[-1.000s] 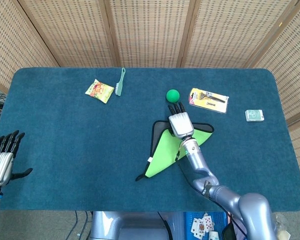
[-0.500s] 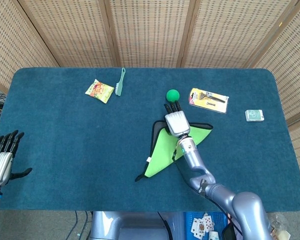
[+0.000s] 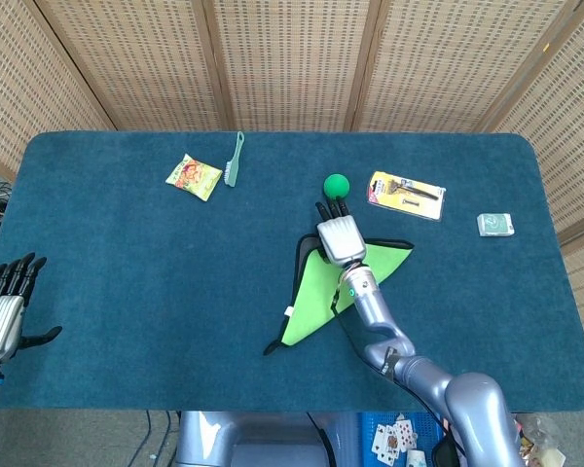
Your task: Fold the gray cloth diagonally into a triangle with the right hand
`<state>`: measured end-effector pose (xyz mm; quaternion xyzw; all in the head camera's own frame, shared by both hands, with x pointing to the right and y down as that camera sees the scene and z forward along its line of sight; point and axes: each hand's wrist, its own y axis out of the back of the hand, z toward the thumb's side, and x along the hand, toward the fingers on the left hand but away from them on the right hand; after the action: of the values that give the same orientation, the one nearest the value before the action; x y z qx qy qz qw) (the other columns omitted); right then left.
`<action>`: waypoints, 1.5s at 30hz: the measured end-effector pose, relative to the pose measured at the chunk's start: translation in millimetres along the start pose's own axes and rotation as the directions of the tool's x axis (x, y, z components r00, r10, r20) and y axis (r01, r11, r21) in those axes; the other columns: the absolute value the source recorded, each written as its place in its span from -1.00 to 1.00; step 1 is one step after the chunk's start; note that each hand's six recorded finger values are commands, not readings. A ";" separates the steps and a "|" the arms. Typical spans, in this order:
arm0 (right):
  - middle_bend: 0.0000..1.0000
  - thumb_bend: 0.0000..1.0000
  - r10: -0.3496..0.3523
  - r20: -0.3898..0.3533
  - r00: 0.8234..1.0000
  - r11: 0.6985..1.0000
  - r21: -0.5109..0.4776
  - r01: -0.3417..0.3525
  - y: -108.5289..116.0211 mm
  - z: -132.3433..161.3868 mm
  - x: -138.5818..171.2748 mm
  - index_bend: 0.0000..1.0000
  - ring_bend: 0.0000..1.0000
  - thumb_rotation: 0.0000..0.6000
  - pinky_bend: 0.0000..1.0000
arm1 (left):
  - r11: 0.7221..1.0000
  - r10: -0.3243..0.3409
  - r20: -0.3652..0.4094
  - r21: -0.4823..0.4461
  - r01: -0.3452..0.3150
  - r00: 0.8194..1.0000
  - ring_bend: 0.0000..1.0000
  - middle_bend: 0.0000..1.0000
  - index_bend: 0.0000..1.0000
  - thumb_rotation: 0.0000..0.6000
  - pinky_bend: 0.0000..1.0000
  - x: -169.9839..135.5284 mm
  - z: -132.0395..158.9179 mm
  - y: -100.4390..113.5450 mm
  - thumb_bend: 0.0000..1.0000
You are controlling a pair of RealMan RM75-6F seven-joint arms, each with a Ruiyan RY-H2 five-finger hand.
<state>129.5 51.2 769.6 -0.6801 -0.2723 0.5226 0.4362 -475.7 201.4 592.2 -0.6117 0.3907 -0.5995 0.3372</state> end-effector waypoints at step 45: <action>-1.00 -0.42 -0.044 -0.039 0.998 0.999 0.001 0.044 18.6 13.0 -3.5 -0.65 -1.00 1.00 -1.00 | 1.000 0.005 0.008 -0.011 -0.005 1.000 -1.00 -1.00 -1.00 1.00 -1.00 -0.6 1.8 1.7 -0.78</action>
<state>114.5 43.5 754.0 -0.6833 -0.2783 0.4999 0.4536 -474.0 201.0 590.3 -0.6150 0.3941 -0.5940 0.3372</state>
